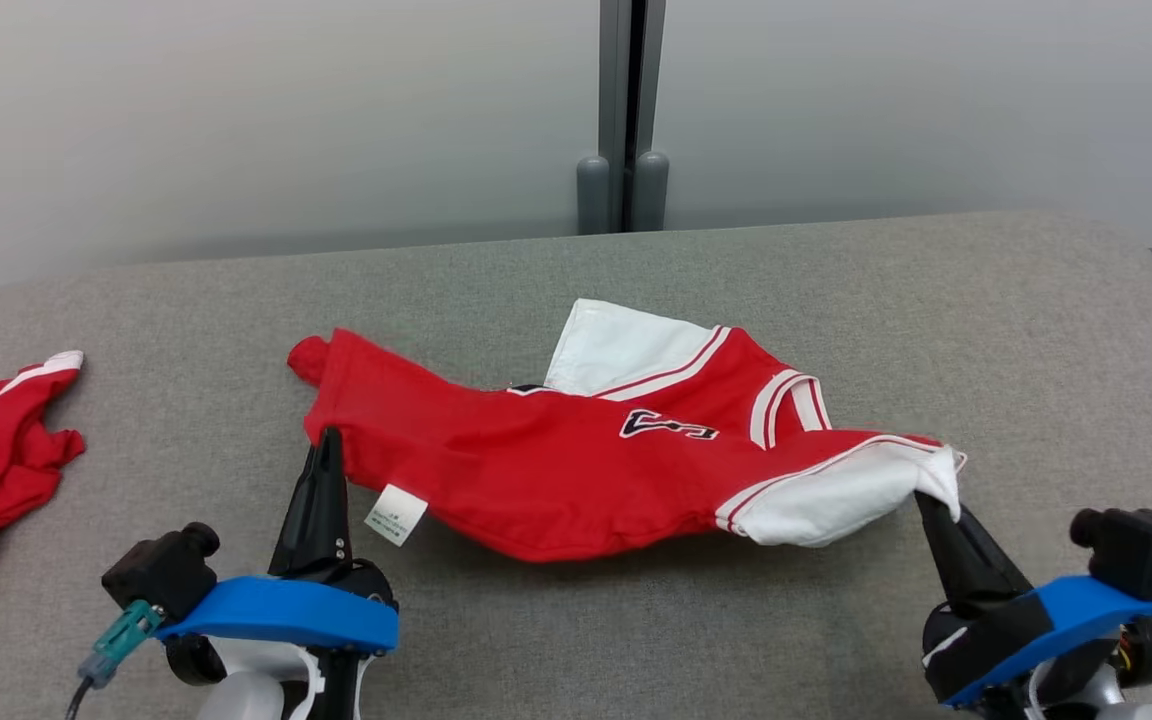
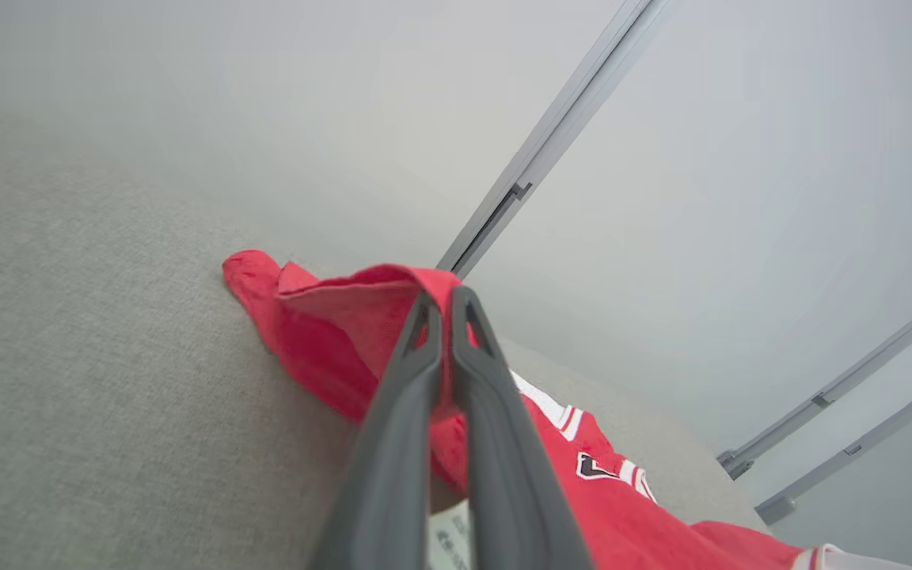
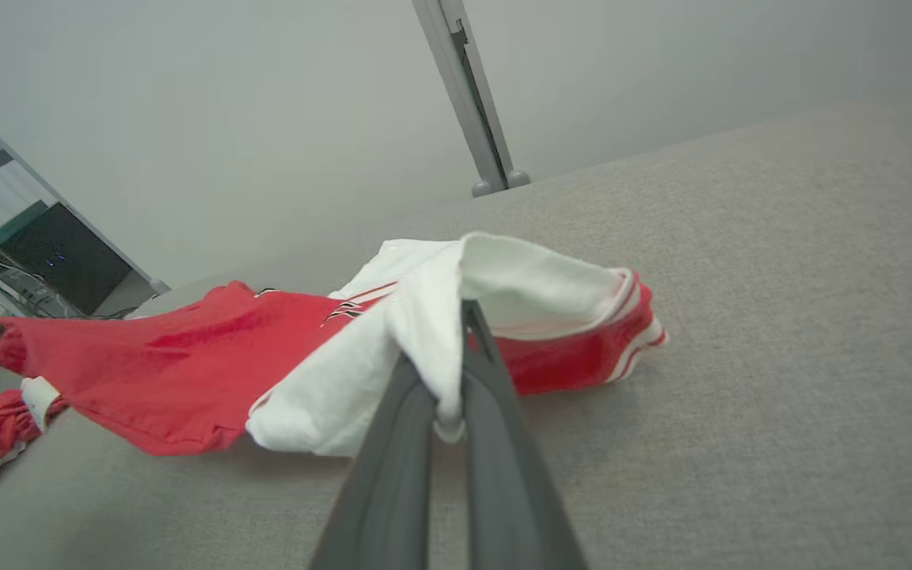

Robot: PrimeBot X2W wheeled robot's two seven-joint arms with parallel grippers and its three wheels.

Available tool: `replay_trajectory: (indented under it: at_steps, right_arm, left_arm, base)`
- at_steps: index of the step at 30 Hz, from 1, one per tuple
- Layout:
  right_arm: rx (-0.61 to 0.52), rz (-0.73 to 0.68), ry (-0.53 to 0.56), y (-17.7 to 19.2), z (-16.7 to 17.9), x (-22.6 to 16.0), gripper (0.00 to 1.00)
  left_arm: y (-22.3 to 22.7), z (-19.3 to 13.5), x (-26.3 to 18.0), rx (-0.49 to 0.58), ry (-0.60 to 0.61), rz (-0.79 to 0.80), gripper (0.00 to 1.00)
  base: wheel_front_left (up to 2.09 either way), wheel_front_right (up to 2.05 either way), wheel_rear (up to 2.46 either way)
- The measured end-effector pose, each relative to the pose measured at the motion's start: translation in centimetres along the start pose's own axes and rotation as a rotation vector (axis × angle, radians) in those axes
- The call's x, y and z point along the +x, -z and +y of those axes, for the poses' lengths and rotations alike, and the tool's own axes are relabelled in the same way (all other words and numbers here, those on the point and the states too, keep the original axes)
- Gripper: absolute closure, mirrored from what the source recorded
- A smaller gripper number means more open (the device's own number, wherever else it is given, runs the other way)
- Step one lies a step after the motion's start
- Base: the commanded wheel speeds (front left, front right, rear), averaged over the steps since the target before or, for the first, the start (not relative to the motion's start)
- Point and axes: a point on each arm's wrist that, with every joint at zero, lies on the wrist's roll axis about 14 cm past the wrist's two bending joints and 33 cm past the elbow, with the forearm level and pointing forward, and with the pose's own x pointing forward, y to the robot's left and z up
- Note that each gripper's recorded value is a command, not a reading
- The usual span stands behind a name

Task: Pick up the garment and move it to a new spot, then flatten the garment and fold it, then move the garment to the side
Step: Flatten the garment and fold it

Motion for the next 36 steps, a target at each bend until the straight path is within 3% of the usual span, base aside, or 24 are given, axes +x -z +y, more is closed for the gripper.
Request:
replay_trajectory:
  at_steps: [8, 12, 19, 23, 28, 36]
  right_arm:
    - [0.146, -0.171, -0.071, -6.5, 1.1, -1.7, 1.0]
    - [0.101, -0.265, -0.088, -10.6, 1.4, -1.6, 1.0]
    - [-0.041, -0.454, -0.194, -19.0, 4.5, -2.1, 1.0]
    - [-0.146, -0.484, -0.201, -21.5, 5.1, -2.1, 1.0]
    - [-0.265, -0.449, -0.174, -22.7, 4.5, 0.9, 1.0]
    - [-0.218, -0.356, -0.132, -22.1, 1.1, 11.5, 1.0]
  left_arm:
    - [-6.5, -4.9, -0.5, -0.134, 0.16, -0.141, 1.0]
    - [-9.0, -7.5, 0.4, -0.172, 0.254, -0.155, 1.0]
    - [-15.2, -13.6, 1.5, -0.143, 0.48, -0.212, 1.0]
    - [-16.6, -15.9, 1.8, -0.174, 0.556, -0.189, 1.0]
    - [-16.2, -15.6, 4.6, -0.207, 0.543, -0.123, 1.0]
    - [-13.0, -11.1, 14.4, -0.197, 0.409, -0.023, 1.0]
  base:
    - [0.0, 0.0, 0.0]
    - [0.0, 0.0, 0.0]
    - [0.0, 0.0, 0.0]
    - [0.0, 0.0, 0.0]
    - [0.0, 0.0, 0.0]
    - [0.0, 0.0, 0.0]
